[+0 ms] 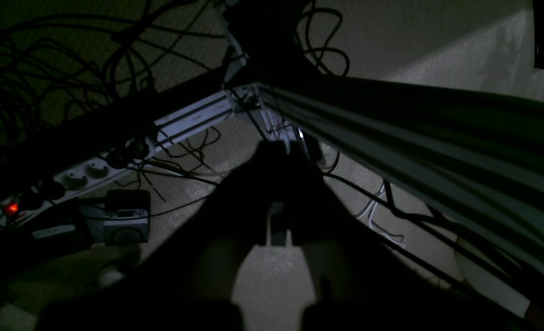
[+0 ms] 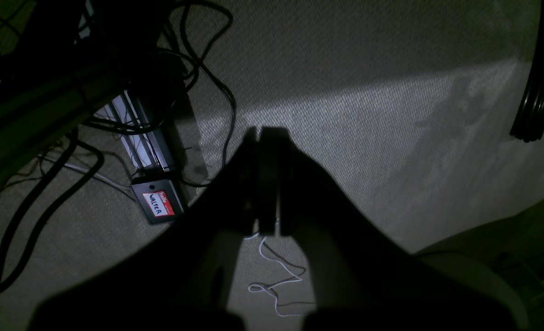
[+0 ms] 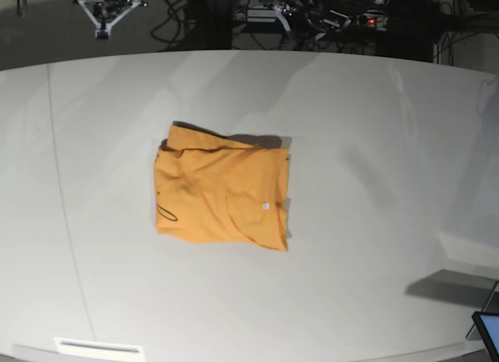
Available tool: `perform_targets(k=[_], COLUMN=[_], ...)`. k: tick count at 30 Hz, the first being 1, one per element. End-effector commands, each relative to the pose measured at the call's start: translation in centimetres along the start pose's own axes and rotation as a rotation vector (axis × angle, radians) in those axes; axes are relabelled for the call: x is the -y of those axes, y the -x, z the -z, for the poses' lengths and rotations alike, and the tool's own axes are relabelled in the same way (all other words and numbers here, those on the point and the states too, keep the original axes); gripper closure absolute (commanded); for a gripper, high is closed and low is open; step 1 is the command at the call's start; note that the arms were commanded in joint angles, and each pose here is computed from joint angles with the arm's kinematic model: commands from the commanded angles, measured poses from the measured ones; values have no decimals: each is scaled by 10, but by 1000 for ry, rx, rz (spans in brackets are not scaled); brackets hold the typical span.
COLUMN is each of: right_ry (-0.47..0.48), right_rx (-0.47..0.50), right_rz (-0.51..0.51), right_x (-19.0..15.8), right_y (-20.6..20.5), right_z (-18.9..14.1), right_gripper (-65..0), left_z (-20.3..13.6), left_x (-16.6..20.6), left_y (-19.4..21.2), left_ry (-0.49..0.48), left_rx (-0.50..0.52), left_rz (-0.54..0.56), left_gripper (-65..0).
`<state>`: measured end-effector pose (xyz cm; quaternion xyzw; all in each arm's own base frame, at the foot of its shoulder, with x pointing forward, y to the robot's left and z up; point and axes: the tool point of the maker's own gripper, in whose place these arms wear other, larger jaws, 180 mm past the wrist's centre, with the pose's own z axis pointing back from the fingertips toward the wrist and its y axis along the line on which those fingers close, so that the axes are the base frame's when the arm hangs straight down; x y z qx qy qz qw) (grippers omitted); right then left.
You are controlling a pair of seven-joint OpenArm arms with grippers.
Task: Fold the T-shirt properly
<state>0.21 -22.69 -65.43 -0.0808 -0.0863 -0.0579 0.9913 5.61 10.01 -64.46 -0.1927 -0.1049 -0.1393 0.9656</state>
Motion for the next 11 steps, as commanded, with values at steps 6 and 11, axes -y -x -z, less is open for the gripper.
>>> perform_targets(k=[6,11], right_ry=[13,13], right_rx=[3,5], right_rz=[-3,-3], right_x=[7,7], right_y=[0,0], right_z=[0,0], right_gripper=[-3,-3], left_z=[0,6], left_x=[2,17], left_y=[2,-4], left_ry=[10,34], left_rx=[3,14], left_rz=[-2,-5], left_gripper=[0,0])
